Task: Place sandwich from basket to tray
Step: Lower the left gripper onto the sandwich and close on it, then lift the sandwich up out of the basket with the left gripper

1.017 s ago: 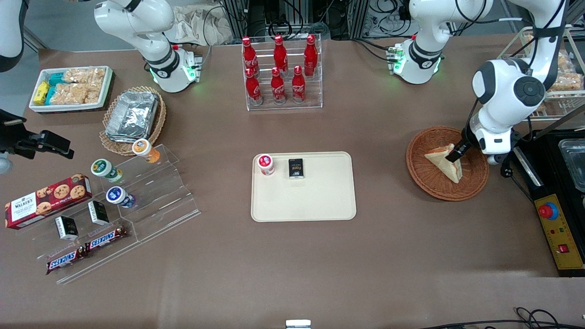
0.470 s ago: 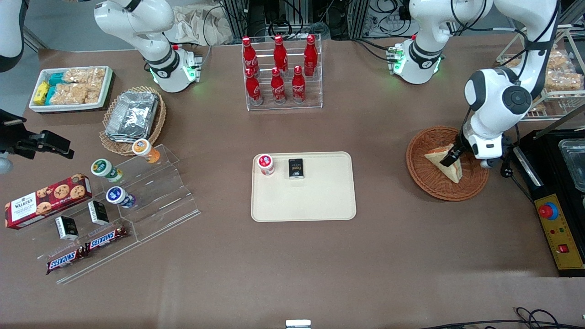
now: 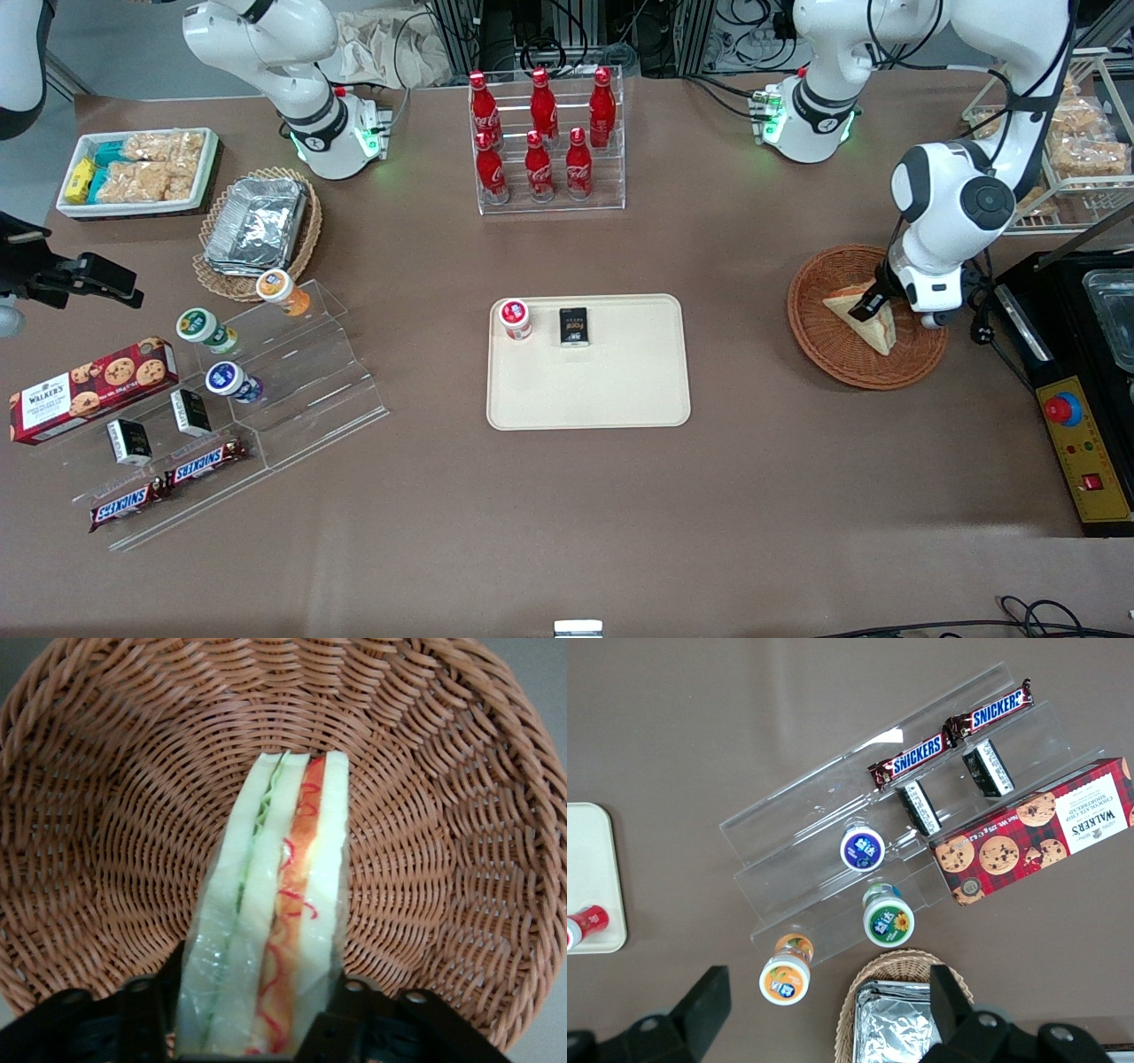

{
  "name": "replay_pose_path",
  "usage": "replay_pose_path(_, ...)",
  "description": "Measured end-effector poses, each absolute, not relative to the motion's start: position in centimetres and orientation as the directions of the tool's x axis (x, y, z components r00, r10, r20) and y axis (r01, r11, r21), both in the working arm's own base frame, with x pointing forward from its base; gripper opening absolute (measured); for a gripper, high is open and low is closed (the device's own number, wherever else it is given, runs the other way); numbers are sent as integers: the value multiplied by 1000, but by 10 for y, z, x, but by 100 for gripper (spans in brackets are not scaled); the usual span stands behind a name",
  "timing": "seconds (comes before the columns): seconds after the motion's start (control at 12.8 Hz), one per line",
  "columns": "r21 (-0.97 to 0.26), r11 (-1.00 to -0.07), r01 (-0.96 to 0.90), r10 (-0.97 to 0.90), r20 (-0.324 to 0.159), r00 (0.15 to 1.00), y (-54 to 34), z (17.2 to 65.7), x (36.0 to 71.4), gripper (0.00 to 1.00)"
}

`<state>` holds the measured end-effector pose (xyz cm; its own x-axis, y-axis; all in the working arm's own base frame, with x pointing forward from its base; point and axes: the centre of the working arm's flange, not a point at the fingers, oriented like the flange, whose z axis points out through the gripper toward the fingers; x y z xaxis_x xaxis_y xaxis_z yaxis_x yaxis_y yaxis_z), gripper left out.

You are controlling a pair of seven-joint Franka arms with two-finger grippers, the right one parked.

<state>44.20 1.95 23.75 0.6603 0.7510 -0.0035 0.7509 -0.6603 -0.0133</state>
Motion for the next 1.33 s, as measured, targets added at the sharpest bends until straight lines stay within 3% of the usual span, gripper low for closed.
replay_pose_path(0.16,-4,-660,752,752,5,660,20,240,445,40)
replay_pose_path(0.31,5,-662,749,749,13,662,18,249,452,36)
replay_pose_path(0.63,-35,-684,729,730,-31,683,17,307,488,24)
replay_pose_path(0.94,-89,-726,682,688,-76,722,10,407,531,24)
replay_pose_path(1.33,-72,-894,443,448,-81,890,-71,505,549,24)
